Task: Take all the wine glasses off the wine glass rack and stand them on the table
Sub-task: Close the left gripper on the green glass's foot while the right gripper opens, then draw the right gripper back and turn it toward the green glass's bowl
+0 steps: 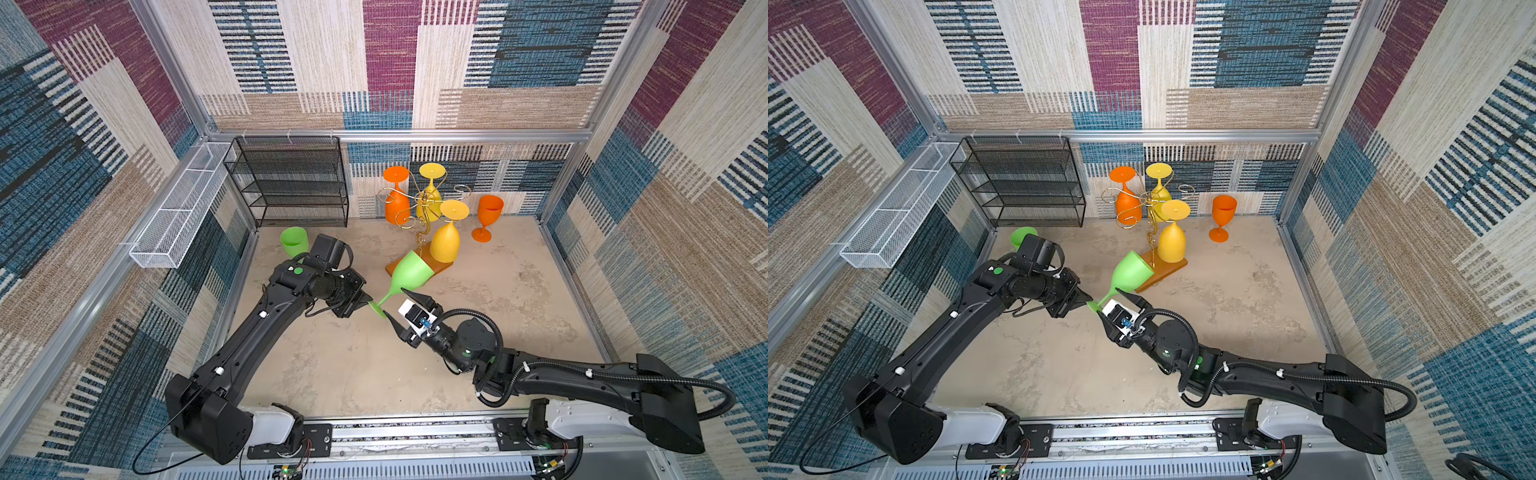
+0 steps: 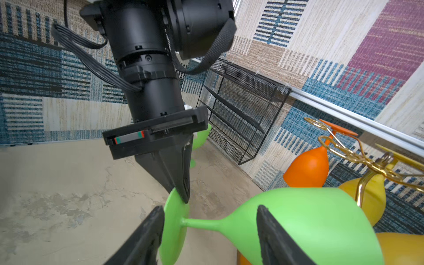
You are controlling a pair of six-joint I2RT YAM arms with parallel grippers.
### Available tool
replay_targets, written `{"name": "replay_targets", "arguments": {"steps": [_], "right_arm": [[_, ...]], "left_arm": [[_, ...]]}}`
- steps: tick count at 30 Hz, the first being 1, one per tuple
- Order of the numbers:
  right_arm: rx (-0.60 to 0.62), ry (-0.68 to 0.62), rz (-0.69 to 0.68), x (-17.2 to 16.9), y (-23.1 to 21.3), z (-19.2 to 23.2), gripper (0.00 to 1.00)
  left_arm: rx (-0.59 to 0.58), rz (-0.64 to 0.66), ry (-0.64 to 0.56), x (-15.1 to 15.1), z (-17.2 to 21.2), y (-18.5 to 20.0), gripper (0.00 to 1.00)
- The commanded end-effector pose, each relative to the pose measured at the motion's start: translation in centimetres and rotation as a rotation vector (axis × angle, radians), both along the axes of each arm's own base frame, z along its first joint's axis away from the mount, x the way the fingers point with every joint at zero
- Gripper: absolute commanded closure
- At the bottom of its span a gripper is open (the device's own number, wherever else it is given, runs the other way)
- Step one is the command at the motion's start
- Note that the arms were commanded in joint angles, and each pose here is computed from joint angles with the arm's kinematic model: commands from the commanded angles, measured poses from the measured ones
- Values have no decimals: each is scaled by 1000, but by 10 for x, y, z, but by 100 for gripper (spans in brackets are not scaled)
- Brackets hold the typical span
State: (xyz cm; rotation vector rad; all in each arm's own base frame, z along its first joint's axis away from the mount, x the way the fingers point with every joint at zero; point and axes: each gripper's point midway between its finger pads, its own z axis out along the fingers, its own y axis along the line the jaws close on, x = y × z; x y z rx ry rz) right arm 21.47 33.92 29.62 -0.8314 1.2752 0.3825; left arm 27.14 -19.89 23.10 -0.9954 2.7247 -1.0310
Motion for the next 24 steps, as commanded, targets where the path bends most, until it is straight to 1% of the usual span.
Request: {"name": "replay_targets", "arguments": {"steps": [1, 3, 7, 16, 20, 24], "right_arm": [[102, 133, -4, 4, -11, -2, 30], [140, 214, -14, 9, -19, -7, 29], [231, 311, -12, 12, -34, -9, 29], [378, 442, -4, 16, -45, 5, 29], [410, 512, -18, 21, -46, -1, 30], [455, 570, -20, 23, -49, -7, 30]], "left_arm": [[8, -23, -83, 7, 6, 3, 100], [9, -24, -114, 9, 8, 6, 100], [26, -27, -144, 11, 8, 10, 100], [7, -51, -193, 14, 1, 12, 100], [10, -51, -213, 14, -5, 16, 100], [-14, -64, -231, 15, -8, 17, 100]]}}
